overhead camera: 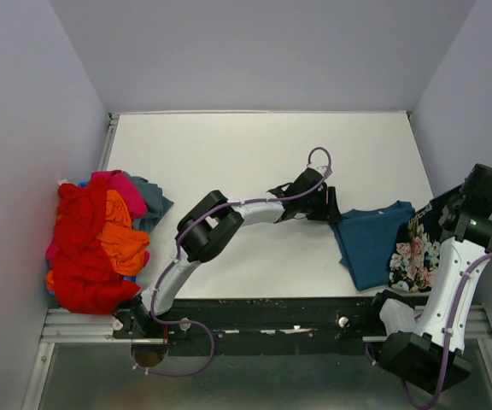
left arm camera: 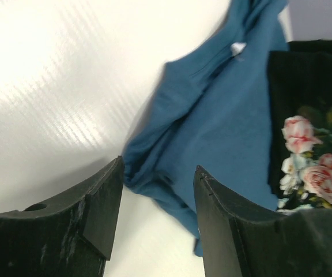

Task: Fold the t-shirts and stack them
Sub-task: Put the neatly folded tshirt into the corner of the board with both arms

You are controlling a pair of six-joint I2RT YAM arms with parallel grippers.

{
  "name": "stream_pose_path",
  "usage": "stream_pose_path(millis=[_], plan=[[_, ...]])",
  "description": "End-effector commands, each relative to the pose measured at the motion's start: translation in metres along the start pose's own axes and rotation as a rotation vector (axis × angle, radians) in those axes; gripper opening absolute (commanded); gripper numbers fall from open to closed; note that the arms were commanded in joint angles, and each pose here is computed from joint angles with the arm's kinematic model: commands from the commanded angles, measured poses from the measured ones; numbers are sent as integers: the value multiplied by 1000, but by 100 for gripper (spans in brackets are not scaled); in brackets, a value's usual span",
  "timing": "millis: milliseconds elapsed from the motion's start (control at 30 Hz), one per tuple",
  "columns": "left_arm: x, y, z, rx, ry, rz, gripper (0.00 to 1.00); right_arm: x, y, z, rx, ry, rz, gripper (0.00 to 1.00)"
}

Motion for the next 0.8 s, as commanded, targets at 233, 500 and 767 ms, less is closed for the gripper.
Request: stream_pose_path(millis=[233, 500, 767], plan=[[-21, 24, 30, -16, 151, -116, 61, -1, 14, -10, -15, -34, -87, 1], [-21, 31, 27, -41, 154, -130, 0, -12, 19, 6, -26, 30, -149, 1], [17, 68, 2, 15, 89, -171, 0, -17, 52, 37, -6, 150, -275, 1]])
Point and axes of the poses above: each gripper's point midway between its finger pads, its own x axis back along the fingers, its own y axis along the line the jaws close on, z = x × y, the point moved 5 cm from there along x, back along the fingers, and after that the axes turned 3 degrees about -x, right-handed, at the moved point
